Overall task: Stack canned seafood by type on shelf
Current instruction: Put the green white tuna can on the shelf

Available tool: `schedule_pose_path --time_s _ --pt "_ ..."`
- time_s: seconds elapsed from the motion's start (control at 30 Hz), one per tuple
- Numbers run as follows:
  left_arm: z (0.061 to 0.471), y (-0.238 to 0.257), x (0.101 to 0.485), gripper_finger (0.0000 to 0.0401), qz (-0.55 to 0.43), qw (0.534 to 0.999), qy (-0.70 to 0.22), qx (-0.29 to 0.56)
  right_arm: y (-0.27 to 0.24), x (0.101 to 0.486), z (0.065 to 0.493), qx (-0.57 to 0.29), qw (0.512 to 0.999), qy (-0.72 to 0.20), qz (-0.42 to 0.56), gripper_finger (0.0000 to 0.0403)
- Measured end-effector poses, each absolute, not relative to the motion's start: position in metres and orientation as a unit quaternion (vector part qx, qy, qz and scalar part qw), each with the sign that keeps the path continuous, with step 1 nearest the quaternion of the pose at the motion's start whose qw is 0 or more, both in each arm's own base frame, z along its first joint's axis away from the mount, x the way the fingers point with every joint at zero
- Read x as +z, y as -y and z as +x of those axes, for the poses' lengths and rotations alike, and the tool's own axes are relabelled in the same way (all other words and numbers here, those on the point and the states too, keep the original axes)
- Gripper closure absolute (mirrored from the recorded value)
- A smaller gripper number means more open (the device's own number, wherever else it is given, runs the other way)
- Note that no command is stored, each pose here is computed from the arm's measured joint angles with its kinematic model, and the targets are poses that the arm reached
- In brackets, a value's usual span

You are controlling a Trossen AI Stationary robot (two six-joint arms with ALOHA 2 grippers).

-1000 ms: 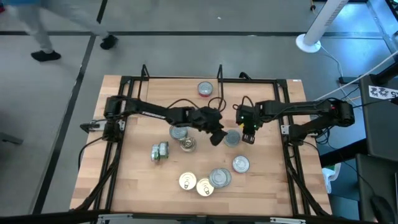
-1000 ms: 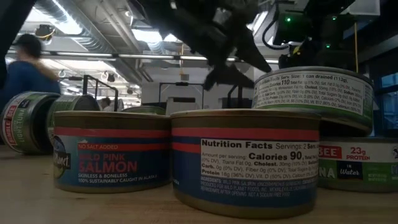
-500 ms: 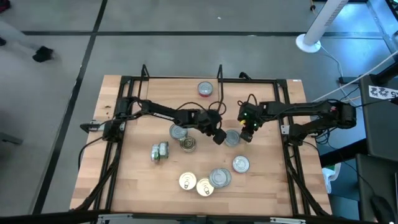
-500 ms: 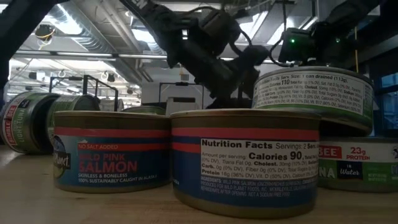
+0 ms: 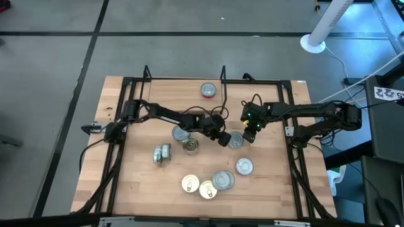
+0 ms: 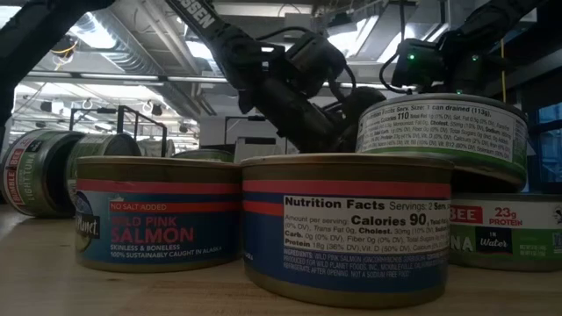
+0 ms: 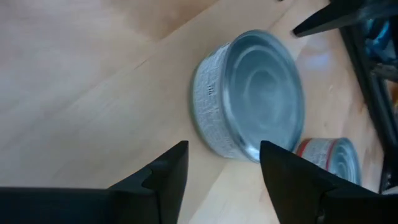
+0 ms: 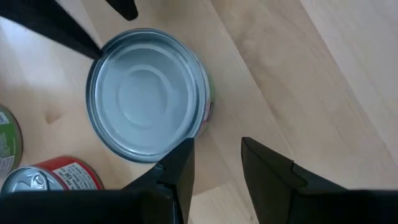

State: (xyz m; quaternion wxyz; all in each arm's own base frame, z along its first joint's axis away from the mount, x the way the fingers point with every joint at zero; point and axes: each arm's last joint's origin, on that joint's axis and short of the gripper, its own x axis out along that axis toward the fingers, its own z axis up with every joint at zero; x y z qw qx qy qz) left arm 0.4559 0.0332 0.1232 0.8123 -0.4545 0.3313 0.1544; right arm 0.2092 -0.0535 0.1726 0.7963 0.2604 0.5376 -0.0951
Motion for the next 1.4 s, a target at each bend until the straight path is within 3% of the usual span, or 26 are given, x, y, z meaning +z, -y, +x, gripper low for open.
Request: schedule_pose_path --time_s 0.23,0.7,1.17,1.4 --pt "0.458 -0.033 0.126 0.0261 -0.456 0.818 -0.318 0.148 0.054 0.173 0.209 -0.1 0.797 -0.538 0.257 0.0269" --pt "0.459 -0.033 0.117 0.0299 -0.463 0.81 -0.324 0.153 0.054 0.172 0.209 -0.11 0.794 -0.54 0.256 0.0269" --pt "0.459 -0.033 0.118 0.039 -0.453 0.817 -0.324 0.149 0.055 0.172 0.209 -0.132 0.788 -0.536 0.273 0.0269" --pt "0.459 -0.033 0.118 0.0397 -0.443 0.822 -0.326 0.146 0.055 0.172 0.208 -0.153 0.783 -0.533 0.283 0.0269"
